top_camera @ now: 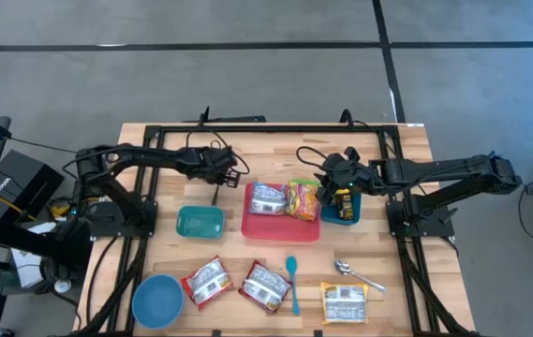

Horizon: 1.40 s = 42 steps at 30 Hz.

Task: Pick & Place Food Item
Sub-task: Put the black spoon into the green bin

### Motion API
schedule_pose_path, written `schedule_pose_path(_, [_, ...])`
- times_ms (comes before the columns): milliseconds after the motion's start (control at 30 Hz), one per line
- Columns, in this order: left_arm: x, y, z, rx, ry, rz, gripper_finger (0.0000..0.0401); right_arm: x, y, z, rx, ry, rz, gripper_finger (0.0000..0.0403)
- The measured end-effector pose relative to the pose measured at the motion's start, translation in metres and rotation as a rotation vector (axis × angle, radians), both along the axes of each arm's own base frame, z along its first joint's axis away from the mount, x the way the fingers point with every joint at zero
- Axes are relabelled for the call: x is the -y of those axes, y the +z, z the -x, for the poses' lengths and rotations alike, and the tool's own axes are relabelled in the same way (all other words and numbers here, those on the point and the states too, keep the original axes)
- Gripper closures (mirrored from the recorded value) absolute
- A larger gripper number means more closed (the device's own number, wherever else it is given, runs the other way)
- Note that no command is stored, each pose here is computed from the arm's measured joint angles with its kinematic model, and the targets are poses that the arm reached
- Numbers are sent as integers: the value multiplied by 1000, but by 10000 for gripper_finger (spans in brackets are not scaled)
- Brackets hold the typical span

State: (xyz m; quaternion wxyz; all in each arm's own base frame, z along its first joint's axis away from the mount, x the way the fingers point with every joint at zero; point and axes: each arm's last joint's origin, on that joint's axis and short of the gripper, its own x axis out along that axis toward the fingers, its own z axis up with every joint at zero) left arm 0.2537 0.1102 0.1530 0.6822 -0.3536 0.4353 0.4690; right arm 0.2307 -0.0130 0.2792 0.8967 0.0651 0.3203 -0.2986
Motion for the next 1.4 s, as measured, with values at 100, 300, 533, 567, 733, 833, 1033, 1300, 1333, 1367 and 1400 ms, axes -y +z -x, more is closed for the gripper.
schedule_pose_path(100, [0, 6, 1, 19, -4, -12, 395, 0, 0, 0, 0, 0, 0, 287])
schedule_pose_path(300, [1, 17, 3, 34, -76, -45, 396, 0, 0, 0, -1, 0, 0, 287])
schedule_pose_path(533, [5, 31, 7, 54, -157, -86, 396, 0, 0, 0, -1, 0, 0, 287])
schedule_pose_path(567, [6, 33, 7, 58, -173, -93, 395, 0, 0, 0, -1, 0, 0, 287])
schedule_pose_path(733, [13, 45, 9, 79, -256, -132, 396, 0, 0, 0, -1, 0, 0, 287])
schedule_pose_path(833, [18, 53, 10, 95, -304, -154, 395, 0, 0, 0, -1, 0, 0, 287])
schedule_pose_path(1033, [28, 71, 15, 145, -372, -202, 395, 0, 0, 0, -1, 0, 0, 287])
schedule_pose_path(1300, [54, 89, 23, 174, -539, -249, 395, 0, 0, 0, -1, 0, 0, 287])
schedule_pose_path(1333, [56, 91, 24, 183, -549, -252, 395, 0, 0, 0, -1, 0, 0, 287])
schedule_pose_path(1367, [59, 94, 25, 196, -558, -258, 395, 0, 0, 0, -1, 0, 0, 287])
schedule_pose_path(1400, [62, 97, 26, 209, -568, -262, 395, 0, 0, 0, -1, 0, 0, 287])
